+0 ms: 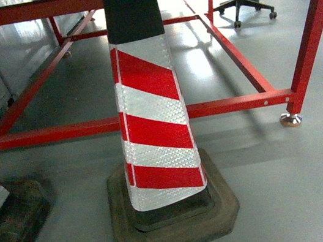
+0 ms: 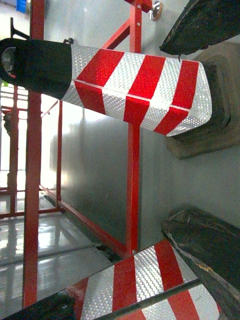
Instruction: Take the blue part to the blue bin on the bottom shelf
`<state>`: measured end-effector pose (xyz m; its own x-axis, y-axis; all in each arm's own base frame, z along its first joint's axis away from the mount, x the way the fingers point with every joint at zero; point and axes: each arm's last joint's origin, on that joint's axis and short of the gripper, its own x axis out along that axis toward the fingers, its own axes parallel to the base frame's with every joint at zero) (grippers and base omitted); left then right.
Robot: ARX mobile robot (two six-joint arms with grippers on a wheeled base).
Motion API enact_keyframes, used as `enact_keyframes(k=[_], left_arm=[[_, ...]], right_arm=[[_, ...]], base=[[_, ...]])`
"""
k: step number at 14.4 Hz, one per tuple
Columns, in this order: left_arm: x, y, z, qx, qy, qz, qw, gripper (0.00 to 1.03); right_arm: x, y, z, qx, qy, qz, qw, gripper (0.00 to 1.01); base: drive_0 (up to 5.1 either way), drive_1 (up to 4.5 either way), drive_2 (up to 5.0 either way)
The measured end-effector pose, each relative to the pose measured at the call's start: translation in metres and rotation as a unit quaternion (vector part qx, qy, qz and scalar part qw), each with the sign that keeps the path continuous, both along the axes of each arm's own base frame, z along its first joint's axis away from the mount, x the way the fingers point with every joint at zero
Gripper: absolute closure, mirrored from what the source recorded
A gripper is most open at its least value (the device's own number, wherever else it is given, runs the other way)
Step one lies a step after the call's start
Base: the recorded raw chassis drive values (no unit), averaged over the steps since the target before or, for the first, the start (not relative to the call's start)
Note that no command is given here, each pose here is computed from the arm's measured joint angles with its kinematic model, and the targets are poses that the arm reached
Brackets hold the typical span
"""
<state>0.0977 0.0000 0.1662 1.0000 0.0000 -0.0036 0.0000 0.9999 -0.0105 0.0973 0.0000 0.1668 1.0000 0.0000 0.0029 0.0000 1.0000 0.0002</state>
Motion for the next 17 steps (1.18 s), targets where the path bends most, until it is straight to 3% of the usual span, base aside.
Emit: enact_keyframes(k=[17], left_arm=[[0.0, 0.0, 0.0, 0.0, 0.0, 0.0, 1.0, 0.05]], right_arm=[[0.0, 0.0, 0.0, 0.0, 0.0, 0.0, 1.0, 0.03]], base=[[0.0, 0.0, 0.0]])
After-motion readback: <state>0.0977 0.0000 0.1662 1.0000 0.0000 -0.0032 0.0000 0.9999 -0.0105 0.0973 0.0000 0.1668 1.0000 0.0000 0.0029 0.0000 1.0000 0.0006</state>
